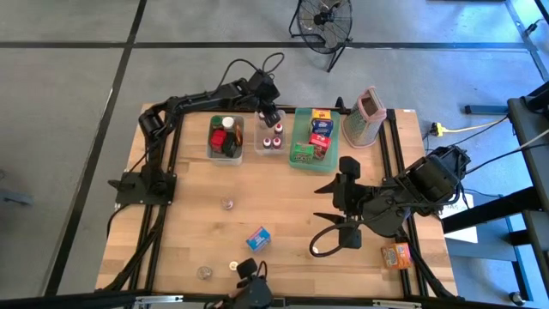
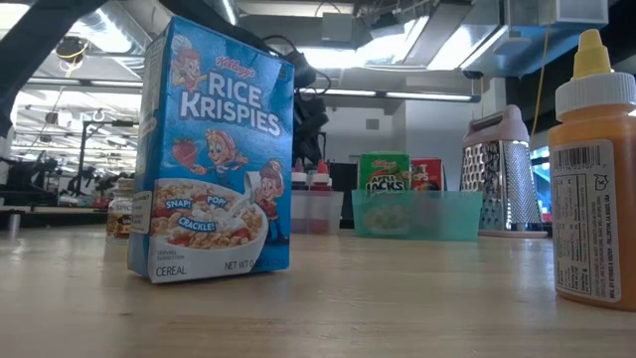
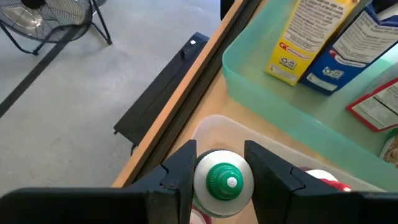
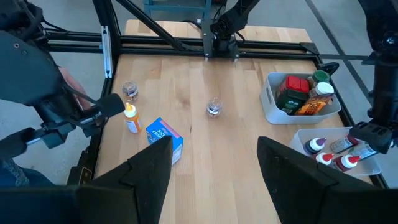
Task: Pick & Place Kitchen Items
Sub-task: Put the green food coloring bottle into the transparent bin
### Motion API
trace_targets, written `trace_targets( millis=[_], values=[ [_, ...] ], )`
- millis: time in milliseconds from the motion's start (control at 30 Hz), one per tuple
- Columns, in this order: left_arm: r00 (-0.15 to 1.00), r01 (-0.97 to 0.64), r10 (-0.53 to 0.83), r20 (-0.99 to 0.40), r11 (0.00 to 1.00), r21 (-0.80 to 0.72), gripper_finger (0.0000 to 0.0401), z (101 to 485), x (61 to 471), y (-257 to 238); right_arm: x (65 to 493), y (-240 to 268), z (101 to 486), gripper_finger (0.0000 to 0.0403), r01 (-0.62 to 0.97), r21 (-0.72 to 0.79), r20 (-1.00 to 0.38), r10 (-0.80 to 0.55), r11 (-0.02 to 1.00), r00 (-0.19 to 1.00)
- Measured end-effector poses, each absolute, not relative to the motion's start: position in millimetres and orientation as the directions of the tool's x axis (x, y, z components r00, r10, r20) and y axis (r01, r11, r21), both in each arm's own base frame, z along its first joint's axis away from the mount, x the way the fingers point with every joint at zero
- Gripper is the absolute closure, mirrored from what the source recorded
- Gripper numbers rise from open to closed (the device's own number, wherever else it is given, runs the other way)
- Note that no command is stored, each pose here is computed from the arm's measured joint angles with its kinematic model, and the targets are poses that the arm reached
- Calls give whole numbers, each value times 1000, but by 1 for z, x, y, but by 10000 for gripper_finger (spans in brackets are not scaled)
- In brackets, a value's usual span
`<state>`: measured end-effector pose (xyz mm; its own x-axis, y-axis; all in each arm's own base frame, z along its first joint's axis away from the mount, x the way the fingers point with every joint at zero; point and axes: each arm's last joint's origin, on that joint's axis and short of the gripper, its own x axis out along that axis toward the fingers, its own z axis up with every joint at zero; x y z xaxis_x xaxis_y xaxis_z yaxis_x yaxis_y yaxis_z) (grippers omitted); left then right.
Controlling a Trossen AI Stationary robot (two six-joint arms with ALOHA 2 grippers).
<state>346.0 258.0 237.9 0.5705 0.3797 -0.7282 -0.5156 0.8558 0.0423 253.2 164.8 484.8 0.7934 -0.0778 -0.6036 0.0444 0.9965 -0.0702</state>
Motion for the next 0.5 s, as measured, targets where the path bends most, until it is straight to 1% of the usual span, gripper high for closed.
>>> trace_targets(
  millis=[500],
  values=[
    [588, -508, 388, -709, 860, 50, 288, 239, 348, 259, 253, 165, 485, 165, 49, -63, -604, -78, 997, 793]
  ],
)
